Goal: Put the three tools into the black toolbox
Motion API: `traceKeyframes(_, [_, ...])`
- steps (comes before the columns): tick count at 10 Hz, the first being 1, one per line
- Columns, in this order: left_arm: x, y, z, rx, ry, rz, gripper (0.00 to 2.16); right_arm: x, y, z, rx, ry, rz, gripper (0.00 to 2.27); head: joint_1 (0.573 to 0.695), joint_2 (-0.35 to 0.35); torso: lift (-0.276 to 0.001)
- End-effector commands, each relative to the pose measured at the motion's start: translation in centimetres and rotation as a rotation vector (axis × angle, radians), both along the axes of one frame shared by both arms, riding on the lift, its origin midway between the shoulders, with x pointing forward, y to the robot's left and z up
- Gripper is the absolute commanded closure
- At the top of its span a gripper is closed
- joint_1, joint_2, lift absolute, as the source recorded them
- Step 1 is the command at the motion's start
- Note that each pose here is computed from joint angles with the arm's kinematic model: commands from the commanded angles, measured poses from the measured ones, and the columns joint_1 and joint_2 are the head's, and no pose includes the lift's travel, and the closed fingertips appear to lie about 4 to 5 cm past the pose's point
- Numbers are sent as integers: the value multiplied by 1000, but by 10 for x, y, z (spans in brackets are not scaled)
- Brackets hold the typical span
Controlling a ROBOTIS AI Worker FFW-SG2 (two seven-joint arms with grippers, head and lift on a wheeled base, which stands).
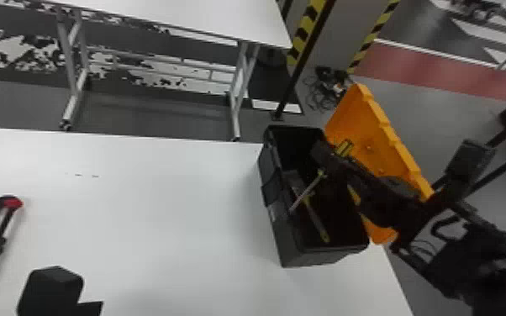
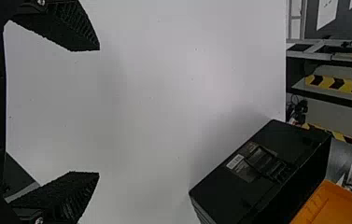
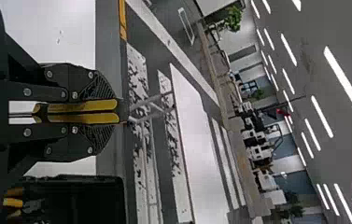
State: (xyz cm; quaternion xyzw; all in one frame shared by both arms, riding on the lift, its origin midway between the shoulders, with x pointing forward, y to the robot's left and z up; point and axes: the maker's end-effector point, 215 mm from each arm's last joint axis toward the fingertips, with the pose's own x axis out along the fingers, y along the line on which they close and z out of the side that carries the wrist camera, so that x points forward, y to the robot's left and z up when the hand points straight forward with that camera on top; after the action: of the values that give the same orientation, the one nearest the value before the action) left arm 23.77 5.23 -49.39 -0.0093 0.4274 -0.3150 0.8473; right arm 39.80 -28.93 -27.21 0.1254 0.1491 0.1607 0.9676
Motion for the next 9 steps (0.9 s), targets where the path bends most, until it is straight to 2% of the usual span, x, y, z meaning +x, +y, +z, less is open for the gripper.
traceKeyframes(1, [3,-1,1,-5,-19,-5,-2,8,-10,0,-148,-65,-46,2246,695,-350,-51])
traceKeyframes(3, [4,7,0,-2,-15,-1,-2,24,-9,-8,-357,-142,-67,2246,695,-350,-51])
traceKeyframes(5, [7,13,2,-18,-15,9,-2,30,-4,-20,-487,-187,-55,2246,695,-350,-51])
traceKeyframes(9, [11,25,7,-30,-20,19,-2,30,-38,-47,-532,-190,-111,2246,695,-350,-51])
